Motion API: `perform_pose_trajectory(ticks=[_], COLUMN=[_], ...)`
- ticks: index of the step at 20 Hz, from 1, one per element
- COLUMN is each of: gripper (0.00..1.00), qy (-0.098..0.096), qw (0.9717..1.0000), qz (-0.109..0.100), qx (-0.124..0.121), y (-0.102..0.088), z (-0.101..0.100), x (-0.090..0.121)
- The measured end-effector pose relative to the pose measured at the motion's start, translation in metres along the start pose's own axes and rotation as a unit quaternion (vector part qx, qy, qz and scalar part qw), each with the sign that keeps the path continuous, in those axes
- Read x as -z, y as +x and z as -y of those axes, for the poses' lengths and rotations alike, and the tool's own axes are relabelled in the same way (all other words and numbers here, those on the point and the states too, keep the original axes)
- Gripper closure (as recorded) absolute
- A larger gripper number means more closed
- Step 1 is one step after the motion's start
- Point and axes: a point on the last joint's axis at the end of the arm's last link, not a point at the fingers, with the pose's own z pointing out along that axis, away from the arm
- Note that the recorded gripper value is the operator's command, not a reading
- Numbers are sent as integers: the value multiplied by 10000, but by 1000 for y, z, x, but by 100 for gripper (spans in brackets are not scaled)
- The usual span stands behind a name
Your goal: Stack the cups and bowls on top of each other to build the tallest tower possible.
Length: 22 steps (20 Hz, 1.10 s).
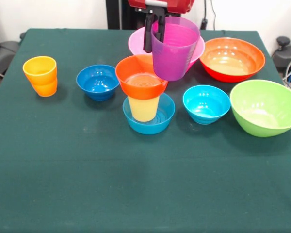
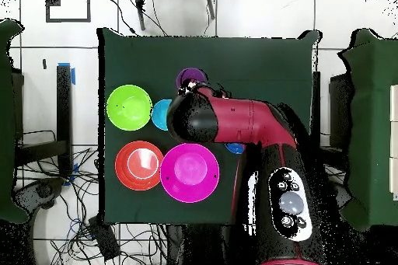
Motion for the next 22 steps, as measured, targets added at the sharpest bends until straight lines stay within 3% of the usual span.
perform_pose_trajectory(ticks=[12,22], gripper=[100,100], qy=[-115,-106], qw=[9999,9998], qz=[-18,-71], qx=[42,-182], y=[1,-6], z=[-10,17], x=[0,-3])
